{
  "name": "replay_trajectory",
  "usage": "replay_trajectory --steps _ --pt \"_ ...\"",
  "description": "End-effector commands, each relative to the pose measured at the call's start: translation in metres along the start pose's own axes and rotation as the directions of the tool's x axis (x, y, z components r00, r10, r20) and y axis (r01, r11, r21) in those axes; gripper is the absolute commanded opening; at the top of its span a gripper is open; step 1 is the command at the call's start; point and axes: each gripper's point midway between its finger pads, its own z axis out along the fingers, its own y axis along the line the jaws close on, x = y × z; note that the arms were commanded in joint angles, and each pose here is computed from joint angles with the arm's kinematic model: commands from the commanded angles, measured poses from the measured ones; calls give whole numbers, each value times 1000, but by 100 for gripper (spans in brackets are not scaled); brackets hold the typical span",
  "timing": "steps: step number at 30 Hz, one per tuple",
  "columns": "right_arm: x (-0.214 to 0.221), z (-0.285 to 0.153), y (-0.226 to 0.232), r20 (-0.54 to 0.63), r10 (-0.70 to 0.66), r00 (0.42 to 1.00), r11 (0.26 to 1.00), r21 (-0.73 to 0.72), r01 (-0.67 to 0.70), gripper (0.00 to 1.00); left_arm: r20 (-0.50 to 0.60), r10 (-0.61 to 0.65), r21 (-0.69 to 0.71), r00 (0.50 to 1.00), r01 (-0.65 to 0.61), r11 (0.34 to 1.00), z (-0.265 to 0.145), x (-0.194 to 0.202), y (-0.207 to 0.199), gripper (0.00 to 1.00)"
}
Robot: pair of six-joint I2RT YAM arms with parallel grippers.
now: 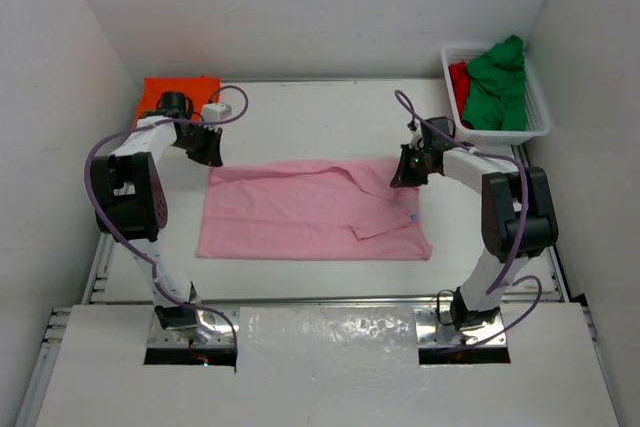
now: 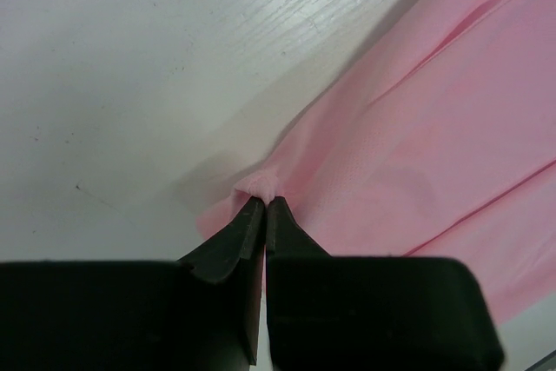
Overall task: Fold and stack the t-shirts
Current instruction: Grap the side of the flattened tshirt furthest away from the robot with both arms
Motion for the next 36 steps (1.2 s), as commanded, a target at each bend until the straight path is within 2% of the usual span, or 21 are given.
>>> replay_trajectory --steps 1,2,6,7,9,11,14,16,17,20,22,27,33,36 --pt "-20 8 4 46 -16 999 1000 -22 17 0 56 38 11 998 -39 999 -4 -18 -6 0" --pt "-18 14 1 32 -16 999 1000 -19 17 0 56 40 6 998 -40 999 -4 -19 -5 0" --pt "-27 20 -6 41 -26 999 1000 17 26 24 49 34 1 998 -34 999 -2 -15 -6 0" --pt "-29 21 -7 47 -32 998 999 26 31 27 44 32 1 999 -32 1000 -1 -14 -6 0" --pt "-33 25 -9 61 -42 997 999 34 40 39 38 33 -5 999 -33 999 -1 -12 -5 0" --pt "-34 29 -7 63 -53 997 999 17 52 46 39 38 -9 999 -37 999 0 -13 -4 0" --pt "-33 36 -5 54 -61 997 998 4 61 47 41 34 -1 999 -34 999 1 -13 -4 0" --pt "-35 37 -3 64 -54 997 999 -3 54 44 39 32 1 999 -32 999 2 -12 -5 0" --pt "-37 37 -2 78 -52 996 999 -7 53 38 38 33 2 999 -33 999 3 -12 -5 0" --pt "-44 33 4 111 -55 992 998 -24 58 29 36 39 -2 999 -39 999 3 -11 -5 0" --pt "-40 38 7 85 -48 995 998 -37 51 25 36 40 -10 999 -39 999 3 -11 -3 0" --pt "-35 40 10 56 -16 998 999 -47 18 0 46 49 -33 998 -47 998 -1 -17 1 0" --pt "-42 -5 12 93 -54 994 998 -9 55 0 39 132 -119 990 -126 985 -22 -21 9 0" --pt "-28 -33 14 71 -84 994 996 -1 84 0 25 202 -124 979 -197 973 -33 -16 4 0"
